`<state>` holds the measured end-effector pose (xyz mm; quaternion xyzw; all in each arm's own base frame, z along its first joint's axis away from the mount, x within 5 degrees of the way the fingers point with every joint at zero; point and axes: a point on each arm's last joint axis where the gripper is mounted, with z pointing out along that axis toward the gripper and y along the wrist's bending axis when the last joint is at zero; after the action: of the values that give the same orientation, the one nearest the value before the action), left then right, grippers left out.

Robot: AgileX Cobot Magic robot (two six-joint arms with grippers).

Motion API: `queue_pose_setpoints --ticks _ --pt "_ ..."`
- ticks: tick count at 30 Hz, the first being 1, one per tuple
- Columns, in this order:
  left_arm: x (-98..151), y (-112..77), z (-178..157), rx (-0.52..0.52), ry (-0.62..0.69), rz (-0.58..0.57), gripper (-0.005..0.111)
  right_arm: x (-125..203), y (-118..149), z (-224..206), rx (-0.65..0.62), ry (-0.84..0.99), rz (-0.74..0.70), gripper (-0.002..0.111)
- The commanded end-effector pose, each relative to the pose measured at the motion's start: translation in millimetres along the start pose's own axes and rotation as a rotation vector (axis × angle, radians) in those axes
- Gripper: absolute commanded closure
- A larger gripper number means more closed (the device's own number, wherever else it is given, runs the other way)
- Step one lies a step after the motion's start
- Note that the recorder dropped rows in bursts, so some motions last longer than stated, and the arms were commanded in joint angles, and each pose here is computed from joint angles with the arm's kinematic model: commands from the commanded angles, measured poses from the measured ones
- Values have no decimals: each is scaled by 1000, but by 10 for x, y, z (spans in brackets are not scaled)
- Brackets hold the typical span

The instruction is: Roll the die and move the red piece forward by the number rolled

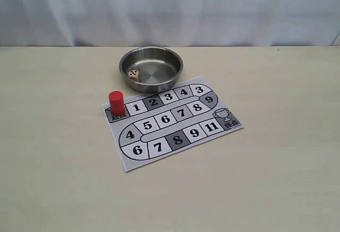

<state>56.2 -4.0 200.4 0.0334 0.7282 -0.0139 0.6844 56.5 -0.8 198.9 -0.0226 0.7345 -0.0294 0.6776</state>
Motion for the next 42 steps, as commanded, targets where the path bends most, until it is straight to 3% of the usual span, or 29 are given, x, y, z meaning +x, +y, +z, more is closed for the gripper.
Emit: queue_pose_setpoints --ticks 1,16,27,33,42 --pt "6 0 0 0 -2 -9 107 13 1 -2 -1 4 -16 104" --pt "6 0 0 0 -2 -7 107 -10 0 -2 1 -22 -16 104" --pt "6 0 0 0 -2 -7 107 -284 -17 -49 14 -304 25 104" --pt "6 0 0 0 -2 -7 107 -937 -68 -283 13 -357 59 104" --pt "6 0 0 0 -2 -7 107 -1645 -122 -70 2 -74 76 104"
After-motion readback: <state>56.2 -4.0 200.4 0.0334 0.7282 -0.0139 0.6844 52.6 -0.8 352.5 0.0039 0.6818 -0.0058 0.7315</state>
